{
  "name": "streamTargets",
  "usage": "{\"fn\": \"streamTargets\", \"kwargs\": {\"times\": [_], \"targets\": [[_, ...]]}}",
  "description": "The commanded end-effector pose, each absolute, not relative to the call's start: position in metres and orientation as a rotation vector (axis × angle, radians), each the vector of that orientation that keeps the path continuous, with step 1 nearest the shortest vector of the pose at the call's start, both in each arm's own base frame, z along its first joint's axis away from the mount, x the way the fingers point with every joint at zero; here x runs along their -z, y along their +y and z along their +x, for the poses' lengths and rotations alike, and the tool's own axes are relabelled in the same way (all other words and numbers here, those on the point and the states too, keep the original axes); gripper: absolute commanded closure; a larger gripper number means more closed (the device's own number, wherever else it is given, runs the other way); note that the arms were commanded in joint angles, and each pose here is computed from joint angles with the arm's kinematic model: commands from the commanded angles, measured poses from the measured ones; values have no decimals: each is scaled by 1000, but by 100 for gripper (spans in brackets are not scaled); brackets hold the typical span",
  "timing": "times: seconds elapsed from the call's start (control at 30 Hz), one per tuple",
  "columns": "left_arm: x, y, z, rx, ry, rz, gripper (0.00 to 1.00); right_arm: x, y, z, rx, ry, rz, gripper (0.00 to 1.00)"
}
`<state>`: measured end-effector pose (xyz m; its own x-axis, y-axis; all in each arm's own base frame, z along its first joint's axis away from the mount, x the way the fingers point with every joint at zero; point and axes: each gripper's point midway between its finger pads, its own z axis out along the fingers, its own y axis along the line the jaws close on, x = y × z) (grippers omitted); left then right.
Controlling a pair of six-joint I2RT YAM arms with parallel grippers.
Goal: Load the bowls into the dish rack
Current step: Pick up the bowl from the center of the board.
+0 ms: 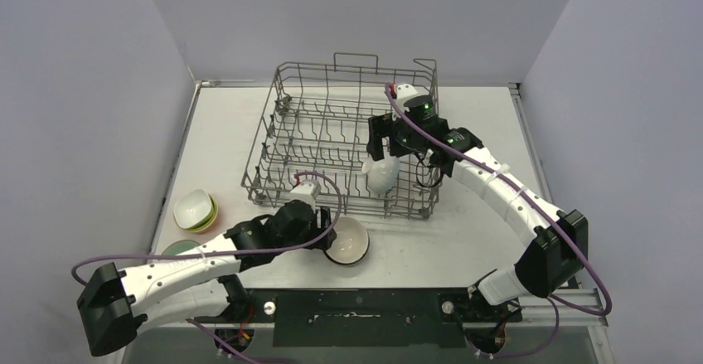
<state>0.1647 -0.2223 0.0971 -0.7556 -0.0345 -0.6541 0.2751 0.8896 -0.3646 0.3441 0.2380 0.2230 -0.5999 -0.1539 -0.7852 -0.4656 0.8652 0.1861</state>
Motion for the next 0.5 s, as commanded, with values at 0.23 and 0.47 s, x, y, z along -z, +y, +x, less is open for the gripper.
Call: {"fn": "streamTargets", "kwargs": {"times": [0.23, 0.47], "targets": [[-115, -241, 179, 583, 2319, 209, 66, -252, 235, 344, -498, 2104, -434, 10], [-135, -237, 181, 591, 2276, 197, 94, -253, 236, 343, -506, 2102, -438, 10]]}}
